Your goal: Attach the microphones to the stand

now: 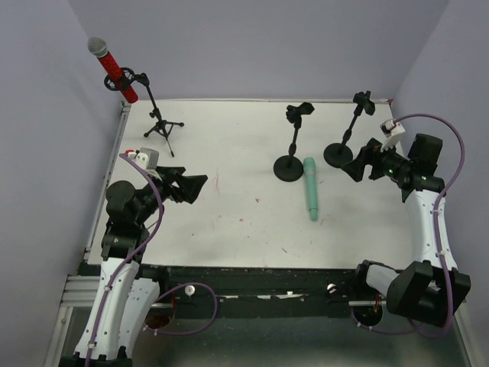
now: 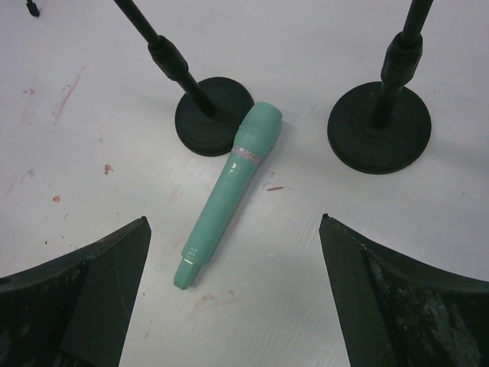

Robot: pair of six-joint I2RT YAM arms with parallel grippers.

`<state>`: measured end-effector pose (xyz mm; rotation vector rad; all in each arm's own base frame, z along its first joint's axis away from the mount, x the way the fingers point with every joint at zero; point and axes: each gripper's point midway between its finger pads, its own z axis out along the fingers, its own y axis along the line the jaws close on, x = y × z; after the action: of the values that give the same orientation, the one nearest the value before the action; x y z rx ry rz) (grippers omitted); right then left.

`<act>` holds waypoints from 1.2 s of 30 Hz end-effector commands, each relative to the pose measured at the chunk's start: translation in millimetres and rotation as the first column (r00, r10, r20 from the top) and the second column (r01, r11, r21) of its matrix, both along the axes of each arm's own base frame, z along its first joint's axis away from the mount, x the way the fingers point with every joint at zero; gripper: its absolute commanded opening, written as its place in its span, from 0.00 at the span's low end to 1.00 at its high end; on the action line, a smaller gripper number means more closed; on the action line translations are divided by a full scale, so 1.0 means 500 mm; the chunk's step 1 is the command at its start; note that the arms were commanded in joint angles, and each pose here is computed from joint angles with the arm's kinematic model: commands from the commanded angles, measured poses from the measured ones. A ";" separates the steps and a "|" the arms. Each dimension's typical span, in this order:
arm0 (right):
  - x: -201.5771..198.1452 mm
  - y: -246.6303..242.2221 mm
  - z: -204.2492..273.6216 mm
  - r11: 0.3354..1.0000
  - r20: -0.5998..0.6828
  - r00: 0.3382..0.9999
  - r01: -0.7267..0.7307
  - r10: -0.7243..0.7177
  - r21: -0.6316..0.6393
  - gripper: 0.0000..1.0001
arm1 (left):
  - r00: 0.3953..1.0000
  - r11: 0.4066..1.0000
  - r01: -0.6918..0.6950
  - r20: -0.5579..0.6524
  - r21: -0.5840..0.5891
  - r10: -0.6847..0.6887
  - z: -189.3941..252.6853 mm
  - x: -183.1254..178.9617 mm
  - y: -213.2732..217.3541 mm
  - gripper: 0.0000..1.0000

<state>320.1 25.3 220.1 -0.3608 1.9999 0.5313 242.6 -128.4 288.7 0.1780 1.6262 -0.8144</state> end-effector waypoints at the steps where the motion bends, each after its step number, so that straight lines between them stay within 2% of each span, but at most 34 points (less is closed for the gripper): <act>1: 0.005 0.000 -0.017 0.997 0.061 0.995 -0.075 0.077 -0.036 1.00 | 1.000 1.000 0.024 0.015 0.008 -0.024 0.010 -0.011 -0.006 0.99; 4: -0.009 0.012 -0.037 0.989 0.071 0.987 -0.138 0.141 -0.056 1.00 | 1.000 1.000 0.027 0.010 0.007 -0.027 0.007 -0.010 -0.007 0.98; 7: -0.054 0.045 -0.064 0.961 0.069 0.959 -0.270 0.274 -0.057 1.00 | 1.000 1.000 0.028 0.008 0.007 -0.028 0.006 -0.009 -0.007 0.98; 11: -0.095 0.061 -0.084 0.946 0.042 0.946 -0.320 0.322 -0.051 1.00 | 1.000 1.000 0.030 0.002 0.005 -0.030 0.005 -0.008 -0.008 0.98; 19: -0.136 0.048 -0.126 0.945 -0.109 0.944 -0.320 0.311 -0.069 1.00 | 0.996 0.996 0.085 0.004 -0.021 -0.085 0.010 -0.016 -0.025 0.98; 24: -0.120 0.024 -0.151 0.966 -0.191 0.955 -0.245 0.226 -0.083 1.00 | 0.997 0.997 0.074 -0.006 -0.016 -0.074 0.003 -0.011 -0.022 0.98; 29: -0.083 -0.009 -0.167 0.987 -0.226 0.970 -0.116 0.089 -0.113 1.00 | 0.997 0.997 0.071 -0.005 -0.015 -0.071 0.004 -0.011 -0.020 0.98; 34: -0.071 0.000 -0.188 0.986 -0.237 0.970 -0.088 0.053 -0.139 0.99 | 0.998 0.998 0.066 -0.007 -0.015 -0.067 0.003 -0.011 -0.019 0.98; 36: -0.073 0.026 -0.200 0.983 -0.252 0.964 -0.119 0.081 -0.138 0.98 | 0.998 0.998 0.068 -0.002 -0.015 -0.068 0.005 -0.011 -0.020 0.98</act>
<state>275.6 32.5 130.5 -0.5354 2.2506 0.5553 240.4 -135.1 286.5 0.1994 1.6400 -0.8628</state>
